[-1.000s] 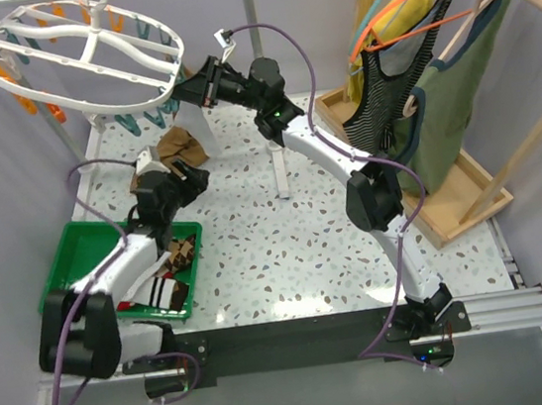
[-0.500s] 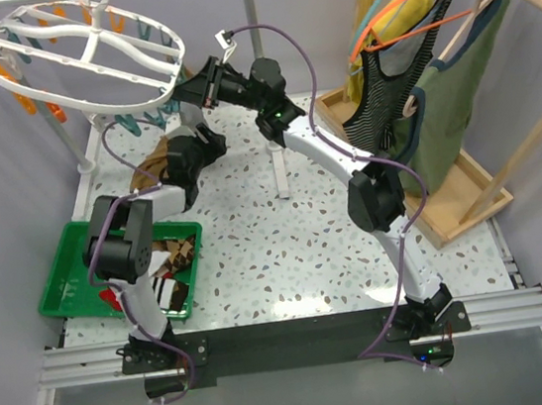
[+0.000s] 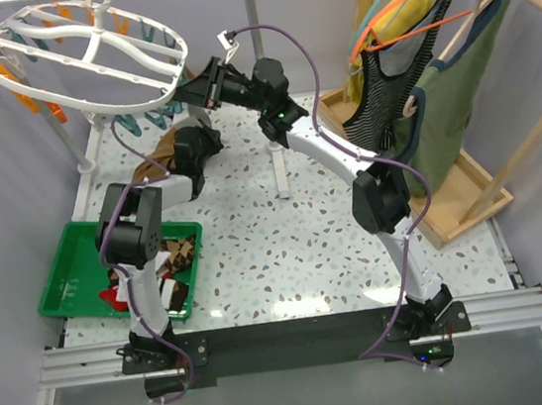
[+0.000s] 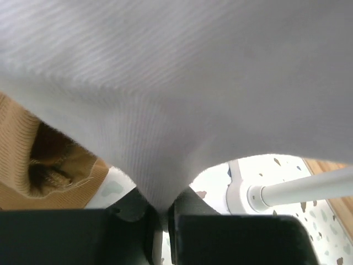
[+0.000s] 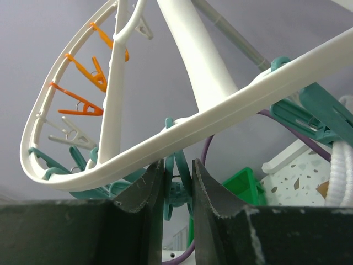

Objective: Remove the socks clipped to the hanger

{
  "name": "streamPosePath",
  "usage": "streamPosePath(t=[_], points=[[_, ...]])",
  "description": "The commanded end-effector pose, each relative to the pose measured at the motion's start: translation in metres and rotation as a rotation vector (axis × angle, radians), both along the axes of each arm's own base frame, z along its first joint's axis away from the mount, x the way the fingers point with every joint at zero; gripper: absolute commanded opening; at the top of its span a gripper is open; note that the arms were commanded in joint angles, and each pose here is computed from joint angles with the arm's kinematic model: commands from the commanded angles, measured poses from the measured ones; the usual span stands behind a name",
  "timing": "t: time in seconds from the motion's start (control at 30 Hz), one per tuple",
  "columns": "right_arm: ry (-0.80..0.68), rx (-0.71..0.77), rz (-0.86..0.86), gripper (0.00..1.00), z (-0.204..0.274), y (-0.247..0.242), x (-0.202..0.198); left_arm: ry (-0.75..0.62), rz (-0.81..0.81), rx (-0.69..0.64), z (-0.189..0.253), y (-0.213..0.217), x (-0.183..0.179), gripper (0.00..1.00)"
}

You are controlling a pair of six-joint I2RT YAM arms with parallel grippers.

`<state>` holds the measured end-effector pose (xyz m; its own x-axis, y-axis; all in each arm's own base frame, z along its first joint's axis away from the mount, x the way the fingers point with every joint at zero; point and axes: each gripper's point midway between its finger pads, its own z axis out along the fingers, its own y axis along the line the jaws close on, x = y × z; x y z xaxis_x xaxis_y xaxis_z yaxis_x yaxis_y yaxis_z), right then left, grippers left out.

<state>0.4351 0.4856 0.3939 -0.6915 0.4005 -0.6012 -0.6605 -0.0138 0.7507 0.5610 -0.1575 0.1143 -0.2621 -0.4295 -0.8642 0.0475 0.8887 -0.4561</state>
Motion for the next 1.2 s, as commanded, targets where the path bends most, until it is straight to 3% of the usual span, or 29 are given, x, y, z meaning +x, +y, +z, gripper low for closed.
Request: streamPosePath(t=[0.0, 0.07, 0.13, 0.2, 0.43, 0.5, 0.83, 0.9, 1.17], points=[[-0.034, 0.011, 0.033, 0.10, 0.029, -0.008, -0.022, -0.103, -0.044, -0.016, 0.057, -0.011, -0.005, 0.03], [-0.017, -0.005, 0.032, 0.17, 0.025, -0.008, -0.021, -0.090, -0.046, -0.067, 0.062, -0.011, -0.022, 0.02], [0.003, -0.026, 0.034, 0.31, 0.020, -0.007, -0.021, -0.079, -0.049, -0.121, 0.074, -0.015, -0.038, 0.00], [0.021, -0.045, 0.034, 0.45, 0.016, -0.006, -0.021, -0.043, -0.057, -0.127, 0.071, -0.022, -0.053, 0.00], [0.088, -0.139, 0.060, 0.76, 0.005, -0.008, -0.027, -0.003, -0.115, -0.123, 0.106, -0.033, -0.099, 0.00], [0.078, -0.190, 0.046, 0.80, -0.004, -0.011, -0.028, 0.023, -0.125, -0.118, 0.104, -0.033, -0.112, 0.00], [0.037, -0.427, -0.055, 0.83, -0.029, -0.050, -0.029, 0.059, -0.197, -0.136, 0.124, -0.025, -0.173, 0.00], [0.021, -0.462, -0.077, 0.99, -0.034, -0.060, -0.031, 0.082, -0.216, -0.145, 0.124, -0.027, -0.180, 0.00], [-0.090, -0.524, -0.163, 0.99, -0.013, -0.093, -0.022, 0.112, -0.247, -0.187, 0.137, -0.029, -0.199, 0.00]])
